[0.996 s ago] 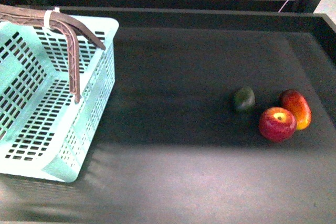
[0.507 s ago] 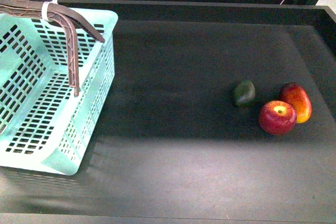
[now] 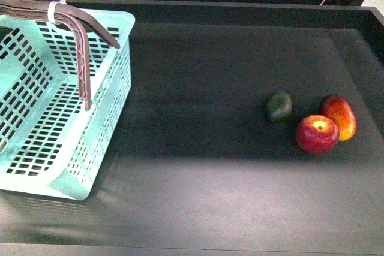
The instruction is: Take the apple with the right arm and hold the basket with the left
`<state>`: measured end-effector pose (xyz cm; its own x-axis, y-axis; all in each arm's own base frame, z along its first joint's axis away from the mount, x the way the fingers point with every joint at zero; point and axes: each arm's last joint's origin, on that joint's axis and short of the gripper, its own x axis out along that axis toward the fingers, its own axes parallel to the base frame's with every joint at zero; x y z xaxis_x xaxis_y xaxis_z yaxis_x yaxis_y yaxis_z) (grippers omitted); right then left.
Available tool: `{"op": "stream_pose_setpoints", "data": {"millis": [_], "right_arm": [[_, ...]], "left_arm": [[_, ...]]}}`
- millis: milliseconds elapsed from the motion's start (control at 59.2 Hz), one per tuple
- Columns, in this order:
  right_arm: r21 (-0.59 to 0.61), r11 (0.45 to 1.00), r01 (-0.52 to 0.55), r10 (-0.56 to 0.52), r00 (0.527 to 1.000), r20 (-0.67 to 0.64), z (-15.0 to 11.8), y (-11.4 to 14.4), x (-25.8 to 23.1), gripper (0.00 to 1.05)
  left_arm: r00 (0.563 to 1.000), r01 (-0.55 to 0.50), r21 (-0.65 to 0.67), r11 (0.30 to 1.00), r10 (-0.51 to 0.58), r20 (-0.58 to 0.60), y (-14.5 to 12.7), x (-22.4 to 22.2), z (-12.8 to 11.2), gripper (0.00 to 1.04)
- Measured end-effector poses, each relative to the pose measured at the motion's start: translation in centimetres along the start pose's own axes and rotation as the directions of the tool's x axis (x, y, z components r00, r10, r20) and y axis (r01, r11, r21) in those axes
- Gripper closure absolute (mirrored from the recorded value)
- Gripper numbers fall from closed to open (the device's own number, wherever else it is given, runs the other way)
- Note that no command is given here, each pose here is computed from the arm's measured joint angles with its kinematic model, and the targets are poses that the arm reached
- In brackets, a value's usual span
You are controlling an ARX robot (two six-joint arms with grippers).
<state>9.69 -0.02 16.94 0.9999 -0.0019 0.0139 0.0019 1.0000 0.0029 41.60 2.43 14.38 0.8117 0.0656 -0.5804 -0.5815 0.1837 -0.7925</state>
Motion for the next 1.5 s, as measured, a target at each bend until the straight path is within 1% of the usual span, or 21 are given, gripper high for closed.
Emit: {"op": "stream_pose_setpoints", "data": {"millis": [17, 51, 101, 118, 253, 270, 287, 304, 321, 540, 692, 794, 963, 1030, 1148, 1368, 1503], "right_arm": [[0.000, 1.000, 0.000, 0.000, 1.000, 0.000, 0.0, 0.0, 0.0, 0.09], [0.000, 1.000, 0.000, 0.000, 1.000, 0.000, 0.0, 0.0, 0.0, 0.09], [0.000, 1.000, 0.000, 0.000, 1.000, 0.000, 0.0, 0.0, 0.0, 0.09], [0.000, 1.000, 0.000, 0.000, 1.000, 0.000, 0.0, 0.0, 0.0, 0.09], [0.000, 1.000, 0.000, 0.000, 1.000, 0.000, 0.0, 0.0, 0.0, 0.09], [0.000, 1.000, 0.000, 0.000, 1.000, 0.000, 0.0, 0.0, 0.0, 0.09], [0.000, 1.000, 0.000, 0.000, 1.000, 0.000, 0.0, 0.0, 0.0, 0.09], [0.000, 1.000, 0.000, 0.000, 1.000, 0.000, 0.0, 0.0, 0.0, 0.09], [0.000, 1.000, 0.000, 0.000, 1.000, 0.000, 0.0, 0.0, 0.0, 0.09], [0.000, 1.000, 0.000, 0.000, 1.000, 0.000, 0.0, 0.0, 0.0, 0.09], [0.000, 1.000, 0.000, 0.000, 1.000, 0.000, 0.0, 0.0, 0.0, 0.09], [0.000, 1.000, 0.000, 0.000, 1.000, 0.000, 0.0, 0.0, 0.0, 0.09], [0.000, 1.000, 0.000, 0.000, 1.000, 0.000, 0.0, 0.0, 0.0, 0.09], [0.000, 1.000, 0.000, 0.000, 1.000, 0.000, 0.0, 0.0, 0.0, 0.09], [0.000, 1.000, 0.000, 0.000, 1.000, 0.000, 0.0, 0.0, 0.0, 0.09], [0.000, 1.000, 0.000, 0.000, 1.000, 0.000, 0.0, 0.0, 0.0, 0.09], [0.000, 1.000, 0.000, 0.000, 1.000, 0.000, 0.0, 0.0, 0.0, 0.09]], "left_arm": [[1.000, -0.011, -0.006, 1.000, 0.011, 0.002, 0.2, 0.2, 0.2, 0.37], [1.000, -0.020, -0.012, 1.000, 0.020, 0.004, 0.4, 0.4, 0.4, 0.44], [1.000, -0.026, -0.016, 1.000, 0.026, 0.006, 0.5, 0.5, 0.5, 0.50], [1.000, -0.027, -0.018, 0.999, 0.027, 0.007, 0.5, 0.5, 0.6, 0.55], [1.000, -0.023, -0.022, 0.999, 0.023, 0.006, 0.4, 0.5, 0.7, 0.75], [1.000, -0.023, -0.023, 0.999, 0.023, 0.004, 0.4, 0.5, 0.7, 0.80], [1.000, -0.023, -0.024, 0.999, 0.023, 0.003, 0.4, 0.5, 0.7, 0.81], [1.000, -0.025, -0.025, 0.999, 0.025, -0.002, 0.4, 0.5, 0.7, 0.87], [1.000, -0.027, -0.036, 0.999, 0.027, -0.003, 0.4, 0.5, 0.6, 0.90], [0.999, -0.035, -0.029, 0.999, 0.034, -0.019, 0.2, 0.1, 0.4, 0.90], [0.998, -0.022, -0.007, 1.000, 0.022, -0.050, -0.1, -1.1, -0.4, 0.90], [0.996, 0.019, 0.016, 1.000, -0.018, -0.083, -1.0, -2.7, -1.2, 0.90], [0.985, 0.124, 0.061, 0.990, -0.115, -0.127, -3.7, -5.9, -2.7, 0.90], [0.978, 0.166, 0.083, 0.983, -0.153, -0.143, -4.7, -7.2, -3.4, 0.90], [0.964, 0.213, 0.125, 0.969, -0.187, -0.190, -5.8, -8.9, -5.0, 0.90], [0.936, 0.246, 0.198, 0.949, -0.179, -0.304, -6.8, -10.5, -9.3, 0.90], [0.917, 0.269, 0.236, 0.934, -0.174, -0.358, -7.2, -11.2, -11.4, 0.90]]}}
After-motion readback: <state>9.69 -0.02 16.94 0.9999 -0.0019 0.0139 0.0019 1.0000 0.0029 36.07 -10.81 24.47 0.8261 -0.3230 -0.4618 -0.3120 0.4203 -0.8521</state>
